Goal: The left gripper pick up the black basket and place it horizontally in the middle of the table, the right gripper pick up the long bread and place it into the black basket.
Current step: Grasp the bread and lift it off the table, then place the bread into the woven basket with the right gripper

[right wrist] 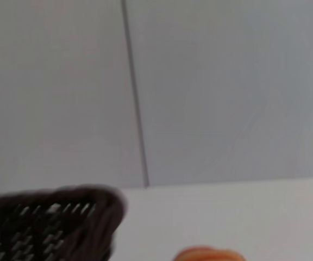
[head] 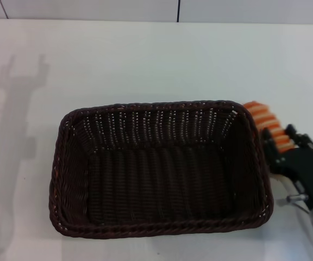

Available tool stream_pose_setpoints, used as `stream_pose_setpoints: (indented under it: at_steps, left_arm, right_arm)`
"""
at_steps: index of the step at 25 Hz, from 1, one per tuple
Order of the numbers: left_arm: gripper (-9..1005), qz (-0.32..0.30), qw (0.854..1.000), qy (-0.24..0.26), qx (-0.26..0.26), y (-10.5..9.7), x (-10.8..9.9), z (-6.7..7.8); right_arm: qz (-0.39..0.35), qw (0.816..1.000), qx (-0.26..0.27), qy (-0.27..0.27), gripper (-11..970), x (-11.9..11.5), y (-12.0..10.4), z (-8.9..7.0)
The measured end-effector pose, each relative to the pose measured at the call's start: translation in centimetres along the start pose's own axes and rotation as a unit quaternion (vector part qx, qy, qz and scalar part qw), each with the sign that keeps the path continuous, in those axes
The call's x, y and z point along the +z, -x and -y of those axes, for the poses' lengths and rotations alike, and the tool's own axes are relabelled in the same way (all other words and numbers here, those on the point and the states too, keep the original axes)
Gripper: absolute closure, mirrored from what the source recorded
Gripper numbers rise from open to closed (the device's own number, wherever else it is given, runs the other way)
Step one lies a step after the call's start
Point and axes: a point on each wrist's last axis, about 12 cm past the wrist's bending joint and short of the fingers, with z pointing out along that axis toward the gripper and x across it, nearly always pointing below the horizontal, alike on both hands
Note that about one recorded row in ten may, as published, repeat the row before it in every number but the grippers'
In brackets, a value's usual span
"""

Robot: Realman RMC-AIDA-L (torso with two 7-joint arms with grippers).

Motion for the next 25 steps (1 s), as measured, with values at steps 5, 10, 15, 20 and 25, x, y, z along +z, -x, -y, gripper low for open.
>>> stream_pose_setpoints:
  at_steps: [5, 10, 15, 20, 25]
  left_arm:
    - [285, -0.005, 1.0, -0.004, 0.002, -0.2, -0.2, 0.0]
    - [285, -0.007, 1.0, -0.004, 0.003, -0.3, -0.3, 0.0]
    - [286, -0.008, 1.0, -0.005, 0.003, -0.3, -0.3, 0.1]
    - [287, -0.008, 1.0, -0.005, 0.003, -0.3, -0.3, 0.1]
    - [287, -0.009, 1.0, -0.003, 0.004, -0.3, -0.5, 0.0]
  right_arm:
    - [0.087, 0.994, 0.016, -0.062, 470, -2.2, 1.3, 1.0]
    - [0.191, 0.979, 0.014, -0.071, 511, -4.7, 3.2, 0.8]
    - [0.272, 0.961, 0.008, 0.05, 533, -4.9, 5.2, -1.9]
    - [0.24, 0.948, -0.003, 0.212, 568, -2.2, 5.4, -5.3]
    - [0.198, 0.944, 0.0, 0.265, 599, -1.2, 5.0, -7.6]
